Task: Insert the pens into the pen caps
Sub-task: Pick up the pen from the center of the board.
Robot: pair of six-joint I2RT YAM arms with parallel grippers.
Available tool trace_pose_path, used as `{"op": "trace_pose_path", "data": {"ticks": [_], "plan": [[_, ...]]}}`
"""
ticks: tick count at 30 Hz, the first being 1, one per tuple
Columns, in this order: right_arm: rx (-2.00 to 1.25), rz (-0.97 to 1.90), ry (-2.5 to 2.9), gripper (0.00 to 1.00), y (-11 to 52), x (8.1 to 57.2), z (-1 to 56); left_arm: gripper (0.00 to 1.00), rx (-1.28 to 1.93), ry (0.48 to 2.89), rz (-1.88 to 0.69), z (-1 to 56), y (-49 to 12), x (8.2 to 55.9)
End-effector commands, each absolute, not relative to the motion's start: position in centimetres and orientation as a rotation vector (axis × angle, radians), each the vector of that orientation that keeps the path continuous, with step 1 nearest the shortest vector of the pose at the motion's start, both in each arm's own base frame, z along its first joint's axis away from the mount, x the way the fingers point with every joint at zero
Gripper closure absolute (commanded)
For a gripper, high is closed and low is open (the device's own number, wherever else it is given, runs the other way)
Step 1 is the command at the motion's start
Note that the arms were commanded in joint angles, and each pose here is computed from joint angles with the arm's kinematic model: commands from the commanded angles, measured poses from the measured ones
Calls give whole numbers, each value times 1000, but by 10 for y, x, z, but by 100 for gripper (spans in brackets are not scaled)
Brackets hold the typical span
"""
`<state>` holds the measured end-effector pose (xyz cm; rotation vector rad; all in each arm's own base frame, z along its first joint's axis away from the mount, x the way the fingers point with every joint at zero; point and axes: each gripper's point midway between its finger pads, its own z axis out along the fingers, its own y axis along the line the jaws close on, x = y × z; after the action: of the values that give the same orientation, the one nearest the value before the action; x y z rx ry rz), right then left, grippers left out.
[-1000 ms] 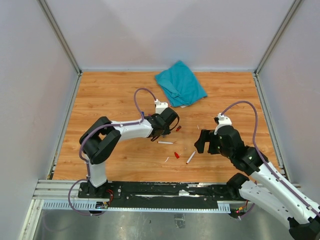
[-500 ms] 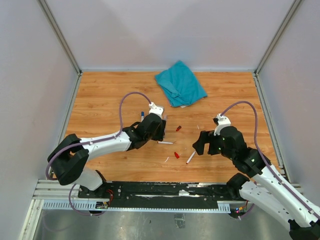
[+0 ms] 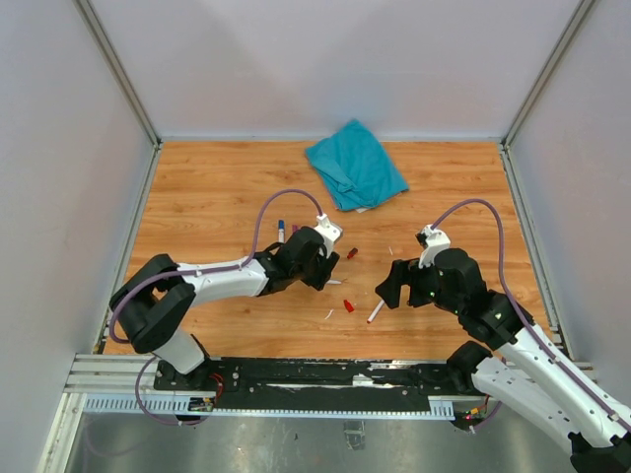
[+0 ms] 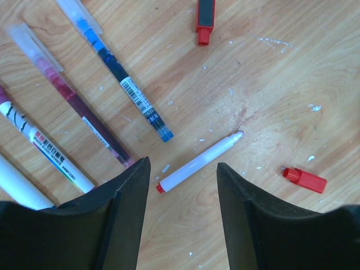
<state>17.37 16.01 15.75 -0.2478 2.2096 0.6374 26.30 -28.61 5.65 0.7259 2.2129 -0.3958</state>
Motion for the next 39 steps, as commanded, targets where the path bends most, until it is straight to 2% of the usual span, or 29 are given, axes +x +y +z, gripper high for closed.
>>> {"op": "trace_pose_path", "data": {"ticks": [1, 21, 35, 39], "plan": [[-254, 649, 2201, 9, 160, 174, 156, 45, 815, 2186, -404, 56, -297, 272], [-262, 663, 2214, 8, 162, 172, 154, 47, 921, 2263, -451, 29, -302, 257], [-268, 662, 2212, 8, 162, 172, 153, 65, 944, 2322, -471, 21, -299, 245], [-269, 654, 2210, 8, 160, 171, 153, 67, 947, 2345, -472, 19, -295, 237]]}}
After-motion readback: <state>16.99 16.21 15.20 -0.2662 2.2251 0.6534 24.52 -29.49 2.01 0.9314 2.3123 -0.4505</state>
